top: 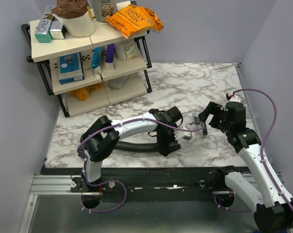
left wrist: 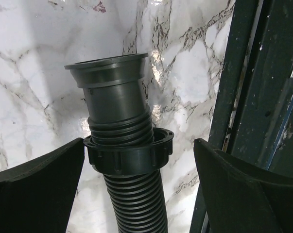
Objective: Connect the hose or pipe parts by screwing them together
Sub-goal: Pick up the pipeline from the center of the board.
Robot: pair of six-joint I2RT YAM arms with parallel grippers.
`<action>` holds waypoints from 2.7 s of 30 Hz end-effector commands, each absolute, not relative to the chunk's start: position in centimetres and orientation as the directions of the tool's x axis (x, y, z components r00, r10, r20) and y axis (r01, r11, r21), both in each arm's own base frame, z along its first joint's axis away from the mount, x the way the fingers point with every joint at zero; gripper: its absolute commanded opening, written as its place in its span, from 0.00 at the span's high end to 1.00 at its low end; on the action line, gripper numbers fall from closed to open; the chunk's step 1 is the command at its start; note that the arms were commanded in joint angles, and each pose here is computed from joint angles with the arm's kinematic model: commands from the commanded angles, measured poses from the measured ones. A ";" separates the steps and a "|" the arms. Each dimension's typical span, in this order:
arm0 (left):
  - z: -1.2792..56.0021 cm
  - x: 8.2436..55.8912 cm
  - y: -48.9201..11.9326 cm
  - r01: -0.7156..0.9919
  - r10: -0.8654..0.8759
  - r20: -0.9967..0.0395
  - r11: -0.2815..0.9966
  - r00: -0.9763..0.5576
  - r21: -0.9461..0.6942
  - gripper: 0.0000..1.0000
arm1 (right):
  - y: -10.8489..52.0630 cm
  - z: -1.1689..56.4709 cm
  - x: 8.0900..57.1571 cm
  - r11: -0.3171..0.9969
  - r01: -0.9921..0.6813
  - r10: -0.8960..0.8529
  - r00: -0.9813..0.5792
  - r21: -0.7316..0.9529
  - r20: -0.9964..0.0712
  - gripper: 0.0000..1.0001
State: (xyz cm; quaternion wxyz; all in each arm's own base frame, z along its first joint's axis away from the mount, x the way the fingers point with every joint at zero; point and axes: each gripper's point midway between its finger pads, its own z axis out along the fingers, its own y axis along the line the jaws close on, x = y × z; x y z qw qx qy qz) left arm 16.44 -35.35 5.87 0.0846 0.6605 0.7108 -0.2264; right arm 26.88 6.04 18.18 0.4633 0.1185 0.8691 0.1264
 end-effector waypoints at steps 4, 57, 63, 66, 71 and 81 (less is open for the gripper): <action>5.0 15.6 -35.0 0.970 0.913 -0.376 0.070 -0.156 -0.232 0.01 | 6.1 18.9 26.9 0.940 0.055 0.316 -0.510 0.336 -0.800 0.00; 27.6 20.3 -40.9 0.995 0.574 -0.813 0.080 -0.099 -0.065 1.00 | 3.9 20.2 27.2 0.923 0.171 0.385 -0.394 0.345 -0.835 0.05; 40.7 22.0 -36.2 0.984 0.276 -0.958 0.176 -0.076 -0.027 1.00 | 4.4 17.8 27.6 0.927 0.186 0.374 -0.478 0.325 -0.794 0.05; 45.7 22.8 -32.7 0.964 0.135 -0.988 0.262 -0.080 -0.042 1.00 | 5.1 16.6 28.7 0.937 0.167 0.347 -0.534 0.306 -0.771 0.04; 50.2 21.2 -28.9 0.955 0.002 -0.998 0.292 -0.063 -0.059 1.00 | 6.5 13.6 31.9 0.958 0.142 0.279 -0.657 0.249 -0.700 0.01; 54.4 17.3 -25.1 0.942 -0.151 -0.988 0.323 -0.044 -0.091 1.00 | 9.2 9.3 36.0 0.997 0.041 0.074 -0.808 0.070 -0.584 0.00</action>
